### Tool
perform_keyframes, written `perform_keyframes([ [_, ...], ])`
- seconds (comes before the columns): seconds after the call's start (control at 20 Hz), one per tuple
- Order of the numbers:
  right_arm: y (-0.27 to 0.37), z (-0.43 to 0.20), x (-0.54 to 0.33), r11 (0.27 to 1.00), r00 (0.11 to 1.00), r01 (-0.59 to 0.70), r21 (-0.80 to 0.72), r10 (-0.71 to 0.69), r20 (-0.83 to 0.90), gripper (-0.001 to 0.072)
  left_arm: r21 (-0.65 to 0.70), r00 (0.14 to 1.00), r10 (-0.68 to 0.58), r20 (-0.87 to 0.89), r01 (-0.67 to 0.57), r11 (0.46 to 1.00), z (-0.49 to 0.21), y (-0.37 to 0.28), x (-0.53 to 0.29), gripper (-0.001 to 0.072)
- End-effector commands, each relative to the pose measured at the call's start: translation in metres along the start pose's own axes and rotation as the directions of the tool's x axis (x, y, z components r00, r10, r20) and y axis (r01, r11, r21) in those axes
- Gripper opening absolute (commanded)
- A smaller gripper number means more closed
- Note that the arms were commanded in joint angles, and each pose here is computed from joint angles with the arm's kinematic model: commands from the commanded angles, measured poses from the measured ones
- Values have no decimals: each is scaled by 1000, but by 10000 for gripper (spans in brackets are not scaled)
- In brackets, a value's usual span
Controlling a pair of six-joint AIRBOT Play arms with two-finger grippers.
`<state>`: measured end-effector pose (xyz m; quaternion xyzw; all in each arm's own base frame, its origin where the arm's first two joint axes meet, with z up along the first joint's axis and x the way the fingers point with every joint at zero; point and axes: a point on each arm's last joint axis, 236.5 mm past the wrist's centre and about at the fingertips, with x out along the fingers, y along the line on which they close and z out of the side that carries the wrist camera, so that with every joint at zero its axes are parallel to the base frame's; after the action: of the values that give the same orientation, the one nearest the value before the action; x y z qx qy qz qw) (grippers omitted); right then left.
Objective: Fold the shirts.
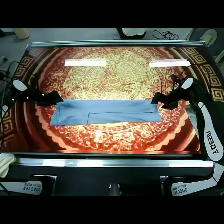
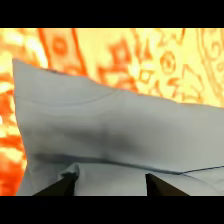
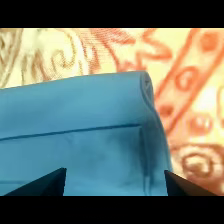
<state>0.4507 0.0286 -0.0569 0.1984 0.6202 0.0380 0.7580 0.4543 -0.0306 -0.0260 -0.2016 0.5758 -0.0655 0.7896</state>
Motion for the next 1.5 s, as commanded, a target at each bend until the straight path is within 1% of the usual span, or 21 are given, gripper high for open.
perform_keyframes([
  [0.0,-32,-4,-13,999,998,41,26,-40,-40,674,52,992,-65,108,60,997,29,-34,-45,539],
  [0.15,-18,-32,25,994,977,-68,88,84,-195,682,140,987,-116,111,100,985,16,-81,-64,538],
  [0.3,-7,-42,51,988,961,-104,116,130,-244,676,229,986,-153,68,134,964,-5,-124,-58,538],
  [0.35,-1,-46,57,988,957,-105,112,131,-257,668,253,985,-162,51,144,957,-13,-135,-55,538],
  [0.4,6,-49,60,989,955,-109,100,132,-267,608,272,985,-169,40,152,950,-18,-145,-51,537],
  [0.45,13,-50,61,990,955,-111,84,130,-268,327,290,984,-176,27,161,943,-24,-154,-47,535],
  [0.5,20,-51,59,990,954,-113,86,132,-269,40,293,983,-182,21,168,941,-28,-162,-41,500],
  [0.55,31,-51,49,988,951,-136,73,151,-270,25,282,982,-187,24,173,944,-32,-169,-34,361],
  [0.6,41,-47,34,987,955,-154,41,159,-250,24,273,981,-192,26,178,945,-38,-176,-22,72],
  [0.65,51,-38,12,985,965,-170,13,169,-202,23,262,978,-205,24,192,946,-45,-185,-7,26],
  [0.75,74,-30,-40,978,975,-204,-46,198,-106,23,182,963,-268,-24,267,946,-72,-212,32,25],
  [0.85,95,-39,-93,968,972,-231,-99,227,-52,23,95,938,-342,-59,346,933,-100,-248,73,25],
  [1.0,114,-62,-156,958,968,-248,-145,252,10,24,-69,895,-440,-70,435,898,-140,-301,123,25],
  [1.1,124,-73,-191,954,961,-254,-162,268,72,24,-159,865,-490,-111,471,867,-178,-335,146,25],
  [1.2,130,-81,-213,951,953,-259,-167,280,117,24,-154,835,-534,-137,514,844,-203,-368,160,25],
  [1.25,133,-84,-220,950,949,-264,-168,287,130,24,-138,827,-548,-126,532,835,-203,-379,162,24],
  [1.35,138,-85,-223,944,942,-286,-164,308,132,24,-103,823,-566,-58,559,823,-174,-385,149,22],
  [1.4,144,-81,-222,937,933,-313,-155,334,136,24,-53,826,-564,-19,562,825,-150,-380,133,21],
  [1.45,157,-73,-221,916,909,-374,-144,393,139,24,22,830,-557,15,557,830,-125,-371,112,21],
])
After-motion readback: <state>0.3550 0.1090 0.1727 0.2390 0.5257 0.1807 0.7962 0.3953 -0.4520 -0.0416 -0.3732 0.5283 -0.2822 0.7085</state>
